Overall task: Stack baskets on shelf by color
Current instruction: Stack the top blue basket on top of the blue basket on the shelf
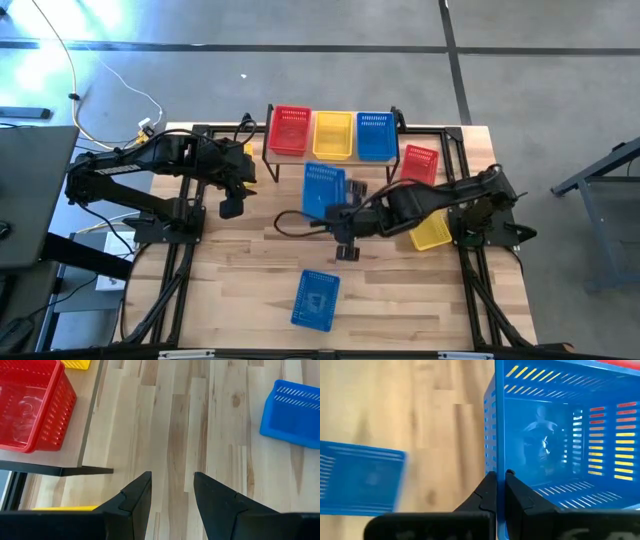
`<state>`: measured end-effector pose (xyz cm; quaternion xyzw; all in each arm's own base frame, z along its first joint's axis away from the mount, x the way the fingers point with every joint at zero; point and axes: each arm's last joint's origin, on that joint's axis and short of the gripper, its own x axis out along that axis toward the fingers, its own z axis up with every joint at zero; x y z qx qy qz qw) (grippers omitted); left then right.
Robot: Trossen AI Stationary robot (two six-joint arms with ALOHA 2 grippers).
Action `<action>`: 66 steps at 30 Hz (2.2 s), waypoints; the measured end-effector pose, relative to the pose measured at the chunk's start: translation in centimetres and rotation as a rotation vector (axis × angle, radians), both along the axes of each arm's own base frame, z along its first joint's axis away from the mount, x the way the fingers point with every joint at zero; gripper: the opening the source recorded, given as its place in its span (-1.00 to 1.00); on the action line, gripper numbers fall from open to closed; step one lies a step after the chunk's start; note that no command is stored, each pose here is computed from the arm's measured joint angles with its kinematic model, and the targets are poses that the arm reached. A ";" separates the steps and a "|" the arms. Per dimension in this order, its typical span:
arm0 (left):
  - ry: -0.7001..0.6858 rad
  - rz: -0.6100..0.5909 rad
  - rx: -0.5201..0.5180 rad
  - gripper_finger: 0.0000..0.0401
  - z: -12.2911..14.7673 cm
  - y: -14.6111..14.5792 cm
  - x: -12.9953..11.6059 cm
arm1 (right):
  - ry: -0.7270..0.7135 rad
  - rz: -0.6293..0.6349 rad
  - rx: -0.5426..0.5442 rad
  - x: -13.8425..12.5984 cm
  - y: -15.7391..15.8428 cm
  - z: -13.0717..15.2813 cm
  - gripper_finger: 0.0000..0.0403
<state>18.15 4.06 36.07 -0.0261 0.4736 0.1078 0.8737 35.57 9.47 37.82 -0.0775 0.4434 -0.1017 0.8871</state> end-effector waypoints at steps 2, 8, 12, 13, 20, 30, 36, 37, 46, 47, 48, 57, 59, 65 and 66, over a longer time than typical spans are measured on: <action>-0.002 0.011 -0.007 -0.32 0.0 0.0 0.0 | 0.021 0.006 -0.066 -0.4 -0.8 0.9 -1.00; -0.003 0.014 -0.009 -0.32 0.0 0.0 0.0 | 0.096 -0.007 -0.214 -1.5 -3.4 2.9 -1.00; 0.000 -0.021 0.017 -0.32 0.0 0.0 0.1 | 0.171 -0.006 -0.258 -1.8 -5.3 3.0 -1.00; -0.001 -0.020 0.026 -0.32 0.0 0.1 0.1 | 0.194 -0.010 -0.265 -1.9 -5.8 2.9 -1.00; 0.032 0.059 0.151 -0.32 0.0 0.8 0.0 | 0.356 -0.047 -0.290 -2.6 -8.7 2.0 -1.00; 0.036 0.131 0.171 -0.32 0.1 2.5 -0.4 | 0.283 -0.168 -0.322 -7.0 -11.7 4.9 -1.00; -0.003 0.170 0.182 -0.32 0.4 3.2 -0.3 | 0.217 -0.181 -0.335 -10.4 -12.7 4.7 -1.00; -0.008 0.176 0.184 -0.32 0.4 3.3 -0.3 | 0.201 -0.172 -0.341 -10.7 -12.9 4.5 -1.00; -0.013 0.211 0.187 -0.32 0.4 3.9 -0.6 | 0.153 -0.082 -0.334 -12.1 -14.8 1.4 -1.00; -0.013 0.214 0.186 -0.32 0.4 4.0 -0.6 | 0.158 -0.086 -0.327 -12.1 -15.0 1.0 -1.00; -0.012 0.218 0.187 -0.32 0.4 4.1 -0.6 | 0.163 -0.091 -0.320 -12.1 -15.3 0.7 -1.00; -0.005 0.294 0.205 -0.32 0.5 4.7 -0.9 | 0.176 -0.080 -0.263 -11.2 -16.8 -0.5 -1.00; -0.006 0.298 0.204 -0.32 0.5 4.8 -1.0 | 0.183 -0.074 -0.245 -11.0 -17.0 -0.7 -1.00; -0.005 0.298 0.204 -0.32 0.5 4.8 -1.0 | 0.235 -0.066 -0.234 -10.0 -17.3 -1.8 -1.00; -0.005 0.298 0.204 -0.32 0.5 4.8 -1.0 | 0.250 -0.066 -0.230 -9.9 -17.4 -2.0 -1.00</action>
